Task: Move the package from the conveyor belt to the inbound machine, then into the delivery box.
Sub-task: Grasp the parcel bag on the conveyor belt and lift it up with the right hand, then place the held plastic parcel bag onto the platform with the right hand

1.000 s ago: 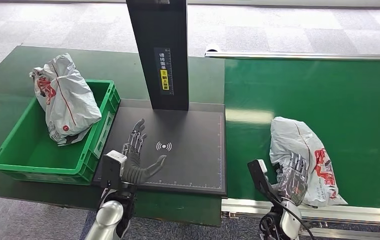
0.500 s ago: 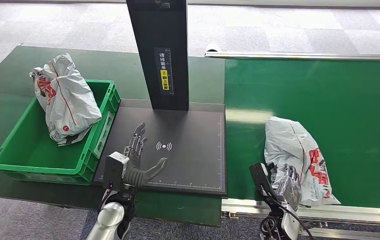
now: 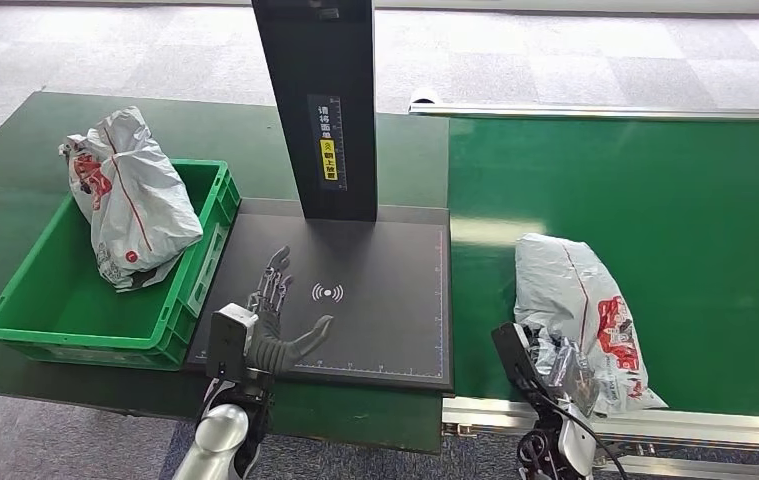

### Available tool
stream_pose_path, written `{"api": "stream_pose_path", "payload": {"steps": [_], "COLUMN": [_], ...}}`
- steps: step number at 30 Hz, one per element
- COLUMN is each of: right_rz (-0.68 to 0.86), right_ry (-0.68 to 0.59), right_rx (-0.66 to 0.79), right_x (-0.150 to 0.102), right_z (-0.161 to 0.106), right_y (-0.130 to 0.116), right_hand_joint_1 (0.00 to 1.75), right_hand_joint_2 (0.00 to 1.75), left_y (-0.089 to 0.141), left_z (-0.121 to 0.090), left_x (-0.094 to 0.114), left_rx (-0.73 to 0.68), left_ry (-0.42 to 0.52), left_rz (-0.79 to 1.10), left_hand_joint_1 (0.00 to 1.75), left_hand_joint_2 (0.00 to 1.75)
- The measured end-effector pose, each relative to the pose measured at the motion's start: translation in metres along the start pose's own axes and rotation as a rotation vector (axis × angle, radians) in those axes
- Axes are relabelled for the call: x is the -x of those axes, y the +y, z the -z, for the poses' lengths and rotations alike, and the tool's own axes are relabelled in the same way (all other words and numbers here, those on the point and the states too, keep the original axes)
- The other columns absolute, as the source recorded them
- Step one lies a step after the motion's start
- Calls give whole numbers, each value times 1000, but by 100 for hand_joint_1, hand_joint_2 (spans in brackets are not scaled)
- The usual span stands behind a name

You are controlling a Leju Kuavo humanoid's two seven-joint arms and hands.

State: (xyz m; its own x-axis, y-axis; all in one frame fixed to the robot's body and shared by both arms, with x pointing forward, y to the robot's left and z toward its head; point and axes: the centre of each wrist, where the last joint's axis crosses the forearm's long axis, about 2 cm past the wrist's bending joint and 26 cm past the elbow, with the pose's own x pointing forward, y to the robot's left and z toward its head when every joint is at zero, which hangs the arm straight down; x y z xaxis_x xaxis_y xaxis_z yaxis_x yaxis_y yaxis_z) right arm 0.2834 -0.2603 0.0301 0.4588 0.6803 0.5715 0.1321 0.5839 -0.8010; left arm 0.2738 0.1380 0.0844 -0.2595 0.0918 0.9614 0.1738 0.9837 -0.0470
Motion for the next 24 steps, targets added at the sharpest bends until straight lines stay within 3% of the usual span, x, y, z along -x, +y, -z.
{"api": "stream_pose_path", "payload": {"steps": [7, 16, 19, 24], "right_rz": [-41, 136, 248, 331], "right_ry": [-232, -656, -743, -870], "right_rx": [284, 461, 406, 116], "right_x": [-22, -83, -109, -150], "right_z": [-6, -32, -44, -66], "right_y": [-21, -54, -55, -40], "right_hand_joint_1": [175, 175, 175, 175], "right_hand_joint_2": [175, 175, 175, 175], "left_y": [0, 6, 12, 30], "left_z": [-2, -2, 0, 6], "left_x": [0, -8, -18, -37], "left_rx": [-21, -70, -105, -172], "left_ry": [-7, -88, -141, -227], "left_rz": [6, 14, 21, 35], "left_hand_joint_1": [0, 0, 0, 0], "left_hand_joint_2": [175, 175, 175, 175]}}
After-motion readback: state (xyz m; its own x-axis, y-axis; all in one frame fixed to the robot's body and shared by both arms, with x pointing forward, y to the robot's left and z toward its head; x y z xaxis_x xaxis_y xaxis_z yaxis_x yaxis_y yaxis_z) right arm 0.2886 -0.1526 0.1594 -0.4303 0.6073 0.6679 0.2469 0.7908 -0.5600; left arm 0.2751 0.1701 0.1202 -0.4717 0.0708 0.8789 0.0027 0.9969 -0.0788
